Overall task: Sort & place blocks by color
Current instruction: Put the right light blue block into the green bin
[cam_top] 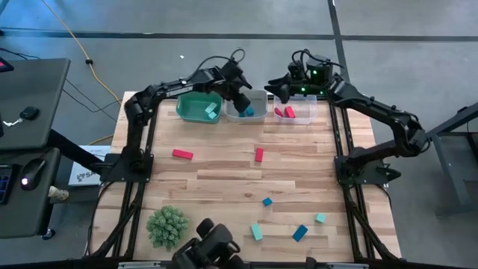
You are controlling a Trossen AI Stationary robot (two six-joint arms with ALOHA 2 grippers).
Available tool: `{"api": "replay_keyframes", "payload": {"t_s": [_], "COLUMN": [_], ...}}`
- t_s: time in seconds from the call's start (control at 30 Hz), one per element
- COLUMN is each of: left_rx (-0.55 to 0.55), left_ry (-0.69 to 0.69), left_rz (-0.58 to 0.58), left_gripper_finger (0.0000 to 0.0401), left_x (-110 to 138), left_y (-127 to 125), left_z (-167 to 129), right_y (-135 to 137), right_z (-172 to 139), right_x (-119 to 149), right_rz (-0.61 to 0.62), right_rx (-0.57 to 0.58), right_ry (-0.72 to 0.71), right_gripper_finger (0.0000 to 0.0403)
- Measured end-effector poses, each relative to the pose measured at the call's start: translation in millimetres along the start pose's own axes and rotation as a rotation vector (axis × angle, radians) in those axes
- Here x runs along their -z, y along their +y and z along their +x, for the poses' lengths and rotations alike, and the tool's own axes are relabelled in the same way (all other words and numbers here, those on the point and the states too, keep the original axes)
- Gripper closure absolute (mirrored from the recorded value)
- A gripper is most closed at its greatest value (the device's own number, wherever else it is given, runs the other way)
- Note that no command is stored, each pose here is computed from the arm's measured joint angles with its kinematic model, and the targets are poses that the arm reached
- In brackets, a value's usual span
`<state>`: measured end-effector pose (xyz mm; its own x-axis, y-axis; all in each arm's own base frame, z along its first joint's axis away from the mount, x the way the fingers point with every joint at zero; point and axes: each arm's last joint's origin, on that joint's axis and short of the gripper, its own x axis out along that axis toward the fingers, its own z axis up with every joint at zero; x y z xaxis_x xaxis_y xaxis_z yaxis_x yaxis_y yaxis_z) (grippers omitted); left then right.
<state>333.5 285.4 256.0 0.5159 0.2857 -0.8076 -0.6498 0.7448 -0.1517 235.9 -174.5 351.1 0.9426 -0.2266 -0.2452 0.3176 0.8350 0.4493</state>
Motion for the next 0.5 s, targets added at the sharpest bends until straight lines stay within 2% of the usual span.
{"api": "replay_keyframes", "payload": {"t_s": [0.33, 0.5], "left_rx": [0.028, 0.044], "left_ry": [-0.16, -0.235], "left_rz": [0.039, 0.064], "left_gripper_finger": [0.0256, 0.0256], "left_x": [-7.2, -3.3], "left_y": [-19.7, -31.7], "left_z": [-101.8, -144.2], "right_y": [37.7, 51.5], "right_z": [-23.6, -27.5], "right_x": [-2.8, 1.8], "right_rz": [-0.048, 0.032], "right_rx": [-0.092, -0.133], "right_ry": [-0.034, -0.003], "right_gripper_finger": [0.0178, 0.0178]}}
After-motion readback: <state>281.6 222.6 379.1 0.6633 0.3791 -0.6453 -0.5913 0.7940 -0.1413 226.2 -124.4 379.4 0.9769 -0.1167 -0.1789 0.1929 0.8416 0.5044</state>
